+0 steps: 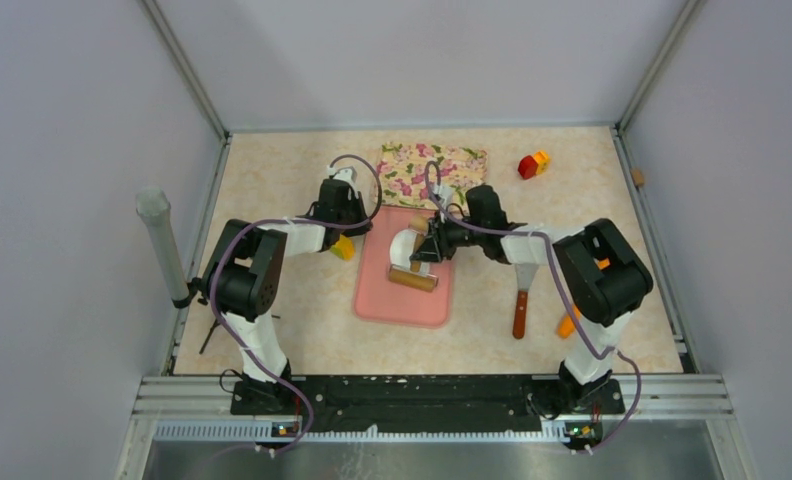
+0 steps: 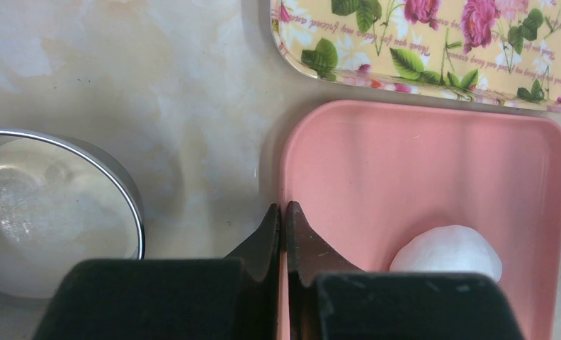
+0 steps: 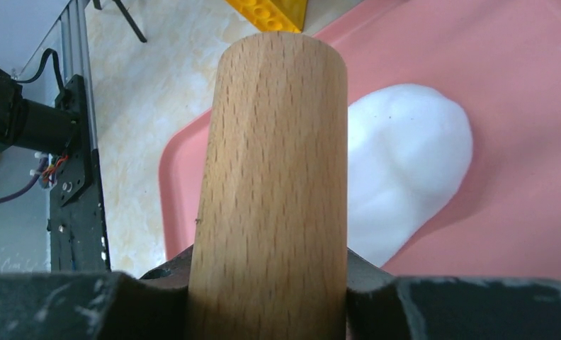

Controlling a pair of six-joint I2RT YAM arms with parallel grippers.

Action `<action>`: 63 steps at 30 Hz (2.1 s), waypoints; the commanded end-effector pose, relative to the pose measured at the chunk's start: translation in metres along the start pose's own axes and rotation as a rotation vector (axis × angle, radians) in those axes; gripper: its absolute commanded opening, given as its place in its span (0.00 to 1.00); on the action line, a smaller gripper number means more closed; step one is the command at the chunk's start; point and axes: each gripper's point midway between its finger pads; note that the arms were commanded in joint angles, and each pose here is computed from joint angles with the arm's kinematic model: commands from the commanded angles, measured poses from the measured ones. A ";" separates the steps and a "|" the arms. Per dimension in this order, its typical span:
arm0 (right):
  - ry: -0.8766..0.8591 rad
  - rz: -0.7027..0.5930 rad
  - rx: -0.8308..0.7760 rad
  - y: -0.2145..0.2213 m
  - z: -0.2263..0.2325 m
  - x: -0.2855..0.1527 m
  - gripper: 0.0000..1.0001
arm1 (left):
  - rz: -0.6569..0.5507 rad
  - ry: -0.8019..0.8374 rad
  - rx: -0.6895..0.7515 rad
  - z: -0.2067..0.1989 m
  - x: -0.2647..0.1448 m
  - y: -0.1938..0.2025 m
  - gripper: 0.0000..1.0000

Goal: Roll out the dumpling wrappers from the dough

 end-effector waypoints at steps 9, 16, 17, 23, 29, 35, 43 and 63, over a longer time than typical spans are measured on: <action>0.051 -0.130 -0.093 -0.077 0.004 -0.017 0.00 | 0.128 -0.084 0.006 0.024 -0.006 0.042 0.00; 0.099 -0.118 -0.117 -0.084 -0.019 -0.006 0.00 | 0.129 -0.082 0.007 0.024 -0.006 0.042 0.00; 0.107 -0.097 -0.108 -0.074 -0.025 -0.002 0.00 | 0.129 -0.081 0.007 0.023 -0.006 0.042 0.00; 0.126 0.043 -0.085 -0.011 -0.036 0.011 0.00 | 0.128 -0.079 0.006 0.023 -0.006 0.042 0.00; 0.130 0.111 -0.089 0.015 -0.033 0.011 0.00 | 0.128 -0.079 0.006 0.023 -0.006 0.042 0.00; 0.128 0.155 -0.115 0.028 -0.022 0.013 0.00 | 0.127 -0.082 0.007 0.024 -0.006 0.042 0.00; 0.126 0.182 -0.125 0.032 -0.016 0.012 0.00 | 0.127 -0.082 0.007 0.024 -0.006 0.042 0.00; 0.090 0.209 -0.133 0.040 0.003 0.011 0.00 | 0.129 -0.082 0.006 0.024 -0.006 0.043 0.00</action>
Point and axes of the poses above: each gripper's point midway between its finger pads, its own x axis out along the fingers, its own z axis along the line the jaws close on, y = z × x, and after that the axes turned 8 degrees about x, right-handed
